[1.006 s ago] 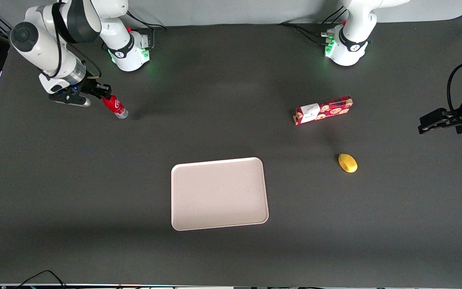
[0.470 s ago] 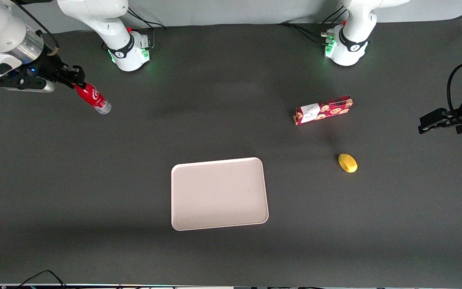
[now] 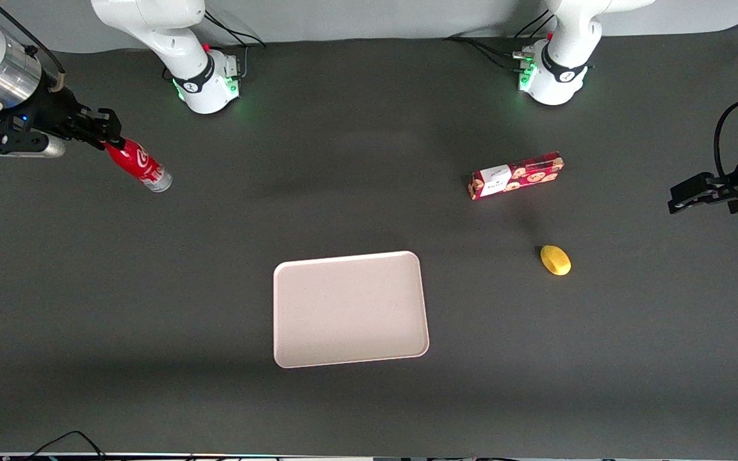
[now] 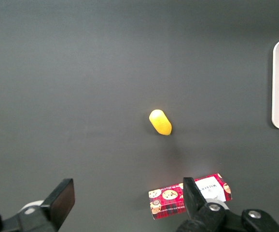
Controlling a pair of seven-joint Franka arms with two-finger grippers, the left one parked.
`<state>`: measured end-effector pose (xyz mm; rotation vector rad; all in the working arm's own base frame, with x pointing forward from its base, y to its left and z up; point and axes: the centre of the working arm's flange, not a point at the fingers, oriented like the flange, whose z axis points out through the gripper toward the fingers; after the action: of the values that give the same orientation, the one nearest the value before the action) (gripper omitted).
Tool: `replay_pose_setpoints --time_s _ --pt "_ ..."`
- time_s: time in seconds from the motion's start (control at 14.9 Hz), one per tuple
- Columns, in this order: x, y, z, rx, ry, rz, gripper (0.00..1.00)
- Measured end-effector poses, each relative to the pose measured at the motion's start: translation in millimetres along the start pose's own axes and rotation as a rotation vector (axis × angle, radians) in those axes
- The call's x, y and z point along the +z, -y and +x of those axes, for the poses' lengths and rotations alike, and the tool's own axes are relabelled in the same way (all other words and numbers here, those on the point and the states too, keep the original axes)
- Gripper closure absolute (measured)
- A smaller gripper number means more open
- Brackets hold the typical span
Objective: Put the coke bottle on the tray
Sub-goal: 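Lift the bottle and carry it toward the white tray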
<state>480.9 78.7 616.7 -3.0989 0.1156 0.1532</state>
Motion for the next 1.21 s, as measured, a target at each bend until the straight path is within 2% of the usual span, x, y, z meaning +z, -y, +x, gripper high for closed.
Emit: replay_pose_setpoints --time_s 0.27,0.4,0.67,0.8,0.94,1.21 --pt "2.0 87.6 32.2 -0.037 -0.012 0.014 0.66" --pt "15.4 124.0 63.2 -0.050 -0.019 0.031 0.66" --pt "83.5 152.8 143.8 -0.048 -0.045 0.073 0.66" --pt "120.4 160.9 168.0 -0.044 -0.050 0.083 0.66" --pt "150.7 173.8 180.8 -0.055 -0.052 0.082 0.66" --pt "207.4 196.0 195.2 -0.092 -0.060 0.040 0.66"
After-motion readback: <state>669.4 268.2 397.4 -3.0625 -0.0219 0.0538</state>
